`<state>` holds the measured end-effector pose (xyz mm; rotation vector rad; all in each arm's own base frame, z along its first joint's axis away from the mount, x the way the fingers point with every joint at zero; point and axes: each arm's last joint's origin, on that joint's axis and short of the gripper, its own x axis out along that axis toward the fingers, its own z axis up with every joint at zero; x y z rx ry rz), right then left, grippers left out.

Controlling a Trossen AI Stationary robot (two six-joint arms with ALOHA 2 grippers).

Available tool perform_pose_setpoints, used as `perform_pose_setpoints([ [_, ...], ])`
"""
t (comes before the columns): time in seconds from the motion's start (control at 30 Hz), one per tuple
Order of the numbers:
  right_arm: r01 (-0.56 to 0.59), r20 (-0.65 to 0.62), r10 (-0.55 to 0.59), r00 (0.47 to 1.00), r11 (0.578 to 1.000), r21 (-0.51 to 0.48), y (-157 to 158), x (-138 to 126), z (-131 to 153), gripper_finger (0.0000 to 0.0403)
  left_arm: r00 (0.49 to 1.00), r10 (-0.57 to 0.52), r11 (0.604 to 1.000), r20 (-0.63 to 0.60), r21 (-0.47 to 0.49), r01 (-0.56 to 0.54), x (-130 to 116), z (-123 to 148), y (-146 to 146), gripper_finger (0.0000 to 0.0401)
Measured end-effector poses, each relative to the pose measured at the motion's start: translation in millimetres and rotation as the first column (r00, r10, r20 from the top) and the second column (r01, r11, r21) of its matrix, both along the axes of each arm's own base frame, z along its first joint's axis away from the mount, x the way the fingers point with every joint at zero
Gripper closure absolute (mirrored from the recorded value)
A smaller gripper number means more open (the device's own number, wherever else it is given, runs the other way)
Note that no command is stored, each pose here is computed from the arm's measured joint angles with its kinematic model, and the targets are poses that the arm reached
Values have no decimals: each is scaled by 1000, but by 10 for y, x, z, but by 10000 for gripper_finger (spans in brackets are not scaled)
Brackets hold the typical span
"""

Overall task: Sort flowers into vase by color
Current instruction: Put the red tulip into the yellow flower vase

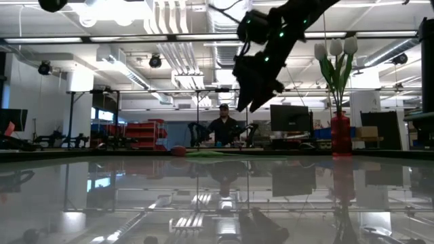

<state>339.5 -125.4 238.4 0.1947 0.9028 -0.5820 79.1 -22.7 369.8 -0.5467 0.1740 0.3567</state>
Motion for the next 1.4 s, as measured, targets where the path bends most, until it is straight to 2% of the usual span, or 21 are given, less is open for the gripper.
perform_pose_setpoints([
  [0.17, -98, -76, 95, 993, 995, -32, -96, 260, -161, 125, 986, 160, 985, 38, 58, -162, -1, 67, 39, 217],
  [0.37, -110, -144, 109, 984, 994, -4, -207, 553, -469, 127, 974, 225, 972, 27, 59, -226, 61, -77, 13, 217],
  [0.53, -102, -120, 113, 986, 991, 89, -499, 690, -665, 133, 964, 266, 961, 14, 72, -266, 134, -251, -12, 217],
  [0.73, -102, -208, 133, 969, 983, 153, -736, 837, -906, 154, 941, 336, 939, 42, 71, -338, 177, -255, 45, 224],
  [1.0, -91, -221, 142, 965, 970, 223, -965, 1021, -990, 174, 945, 326, 942, 42, 66, -328, 137, -241, 93, 246],
  [1.23, -92, -264, 168, 950, 956, 279, -1014, 1111, -1050, 197, 950, 311, 948, 37, 61, -313, 131, -262, 92, 250],
  [1.4, -79, -267, 158, 950, 956, 284, -1038, 1123, -1065, 222, 949, 313, 948, 35, 48, -315, 122, -294, 96, 250],
])
